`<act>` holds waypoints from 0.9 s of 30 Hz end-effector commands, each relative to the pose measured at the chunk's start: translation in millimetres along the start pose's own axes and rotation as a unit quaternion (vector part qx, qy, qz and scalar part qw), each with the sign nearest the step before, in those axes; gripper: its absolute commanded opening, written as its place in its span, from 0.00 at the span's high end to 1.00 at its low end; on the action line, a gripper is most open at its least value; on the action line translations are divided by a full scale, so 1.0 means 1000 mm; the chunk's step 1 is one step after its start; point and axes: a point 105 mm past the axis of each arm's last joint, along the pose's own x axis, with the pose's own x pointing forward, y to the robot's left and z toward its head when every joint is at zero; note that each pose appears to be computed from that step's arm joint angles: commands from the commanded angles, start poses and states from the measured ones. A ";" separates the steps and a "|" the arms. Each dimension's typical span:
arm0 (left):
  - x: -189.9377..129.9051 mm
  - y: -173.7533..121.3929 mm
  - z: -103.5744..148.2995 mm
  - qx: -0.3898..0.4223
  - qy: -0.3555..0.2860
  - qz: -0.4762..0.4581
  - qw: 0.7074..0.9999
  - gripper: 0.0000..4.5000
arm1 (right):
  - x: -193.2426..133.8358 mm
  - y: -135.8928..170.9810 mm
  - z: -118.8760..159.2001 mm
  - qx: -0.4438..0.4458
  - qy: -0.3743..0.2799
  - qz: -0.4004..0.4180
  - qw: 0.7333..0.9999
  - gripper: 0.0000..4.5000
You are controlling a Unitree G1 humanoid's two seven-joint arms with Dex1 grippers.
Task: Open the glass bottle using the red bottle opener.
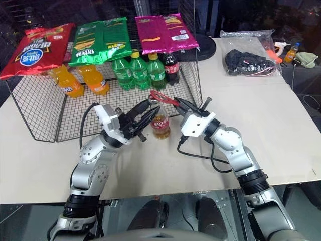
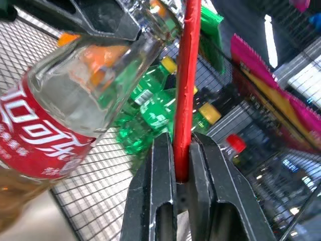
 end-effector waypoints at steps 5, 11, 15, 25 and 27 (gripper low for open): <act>0.002 -0.002 -0.006 -0.008 0.010 0.004 1.000 0.77 | 0.013 0.036 0.009 -0.070 -0.055 0.023 0.996 1.00; 0.004 -0.002 -0.006 -0.010 0.009 0.004 1.000 0.77 | 0.016 0.045 0.005 -0.084 -0.066 0.023 0.994 1.00; 0.004 -0.002 -0.007 -0.010 0.011 0.004 1.000 0.77 | 0.019 0.047 0.005 -0.093 -0.074 0.023 0.993 1.00; 0.005 -0.001 -0.009 -0.009 0.013 0.005 1.000 0.77 | 0.011 0.032 0.002 -0.142 -0.084 0.026 0.986 1.00; 0.006 -0.001 -0.010 -0.010 0.013 0.006 1.000 0.77 | 0.010 0.023 0.001 -0.159 -0.087 0.029 0.983 1.00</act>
